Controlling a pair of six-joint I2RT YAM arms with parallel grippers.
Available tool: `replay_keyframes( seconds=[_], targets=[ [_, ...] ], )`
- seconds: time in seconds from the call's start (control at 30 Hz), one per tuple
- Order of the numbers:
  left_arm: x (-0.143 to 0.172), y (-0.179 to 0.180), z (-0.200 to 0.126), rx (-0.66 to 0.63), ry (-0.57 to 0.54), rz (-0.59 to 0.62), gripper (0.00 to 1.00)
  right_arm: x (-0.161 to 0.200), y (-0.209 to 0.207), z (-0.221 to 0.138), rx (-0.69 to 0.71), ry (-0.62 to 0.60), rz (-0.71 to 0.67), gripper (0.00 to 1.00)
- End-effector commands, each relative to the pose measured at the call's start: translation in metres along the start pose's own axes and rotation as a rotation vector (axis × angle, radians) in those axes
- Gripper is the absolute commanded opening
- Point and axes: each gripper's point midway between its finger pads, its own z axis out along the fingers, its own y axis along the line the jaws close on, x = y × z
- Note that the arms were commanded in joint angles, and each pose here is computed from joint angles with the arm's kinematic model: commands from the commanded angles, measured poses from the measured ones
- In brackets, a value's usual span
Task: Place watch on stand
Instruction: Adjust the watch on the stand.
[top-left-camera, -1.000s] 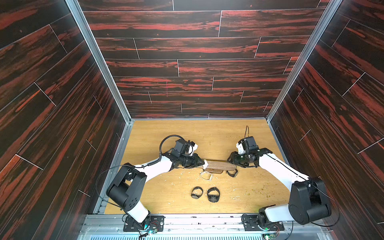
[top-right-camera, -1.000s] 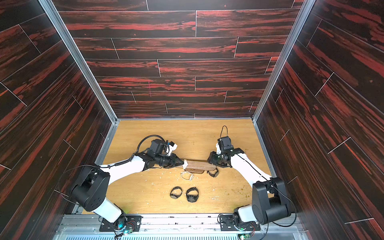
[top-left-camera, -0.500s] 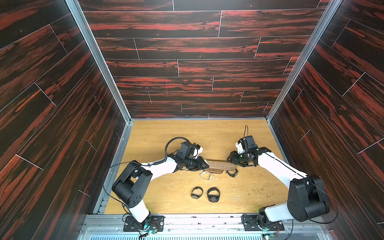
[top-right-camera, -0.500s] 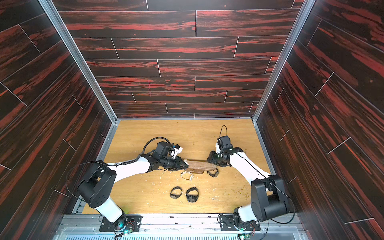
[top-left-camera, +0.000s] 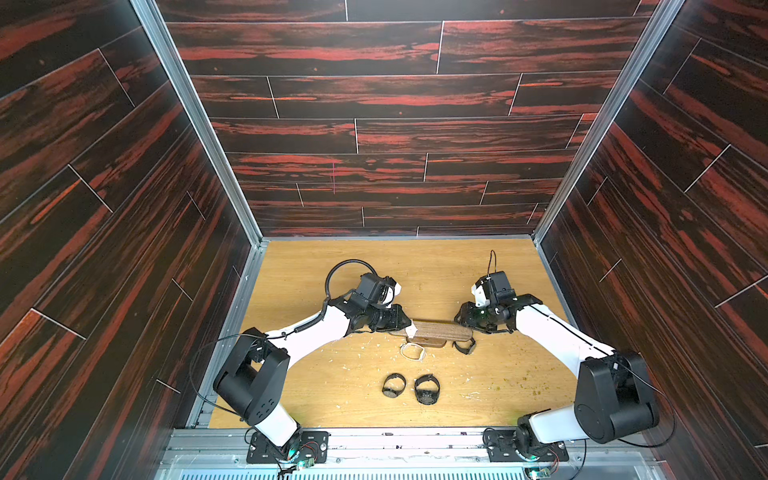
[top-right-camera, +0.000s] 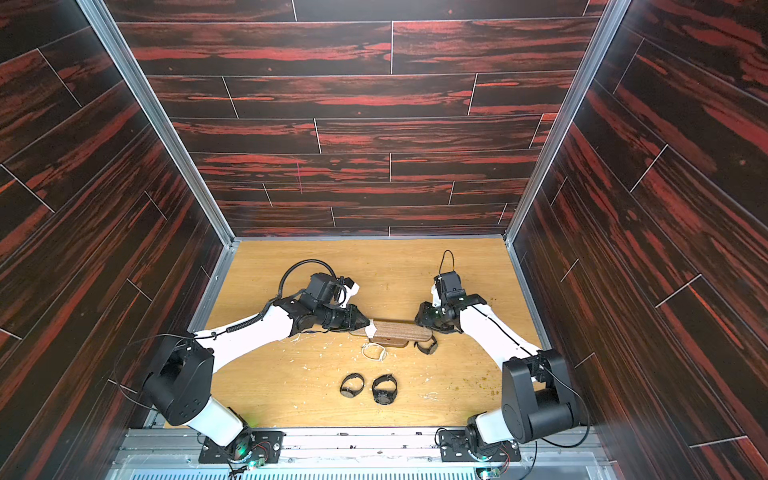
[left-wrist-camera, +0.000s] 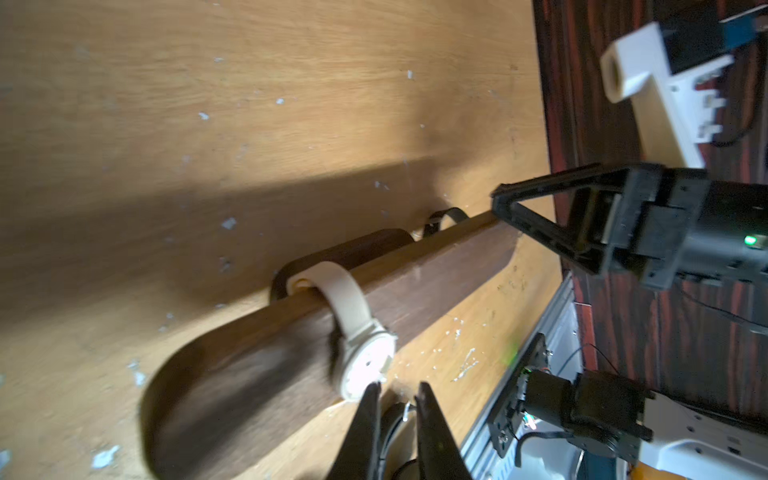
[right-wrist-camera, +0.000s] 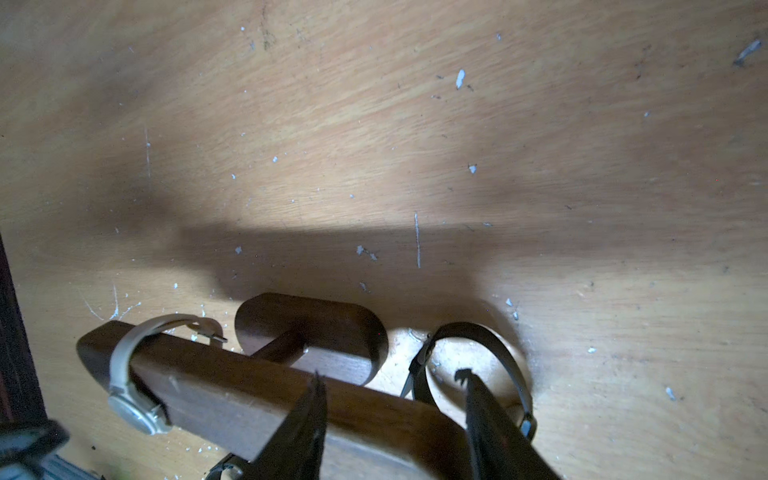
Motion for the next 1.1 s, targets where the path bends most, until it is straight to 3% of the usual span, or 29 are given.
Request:
replay_keyframes(
  seconds=[0.0,1.07],
  targets=[
    [-0.003,0.005,-0.005,-0.041,-0.006,0.005,0.20,0.000,0.000,-0.002,0.011,0.006,-0.013,0.55],
    [-0.012,-0.016,0.030,0.099,0.020,-0.055,0.20,-0.008,0.004,0.002,0.010,0.004,-0.028,0.55]
  ],
)
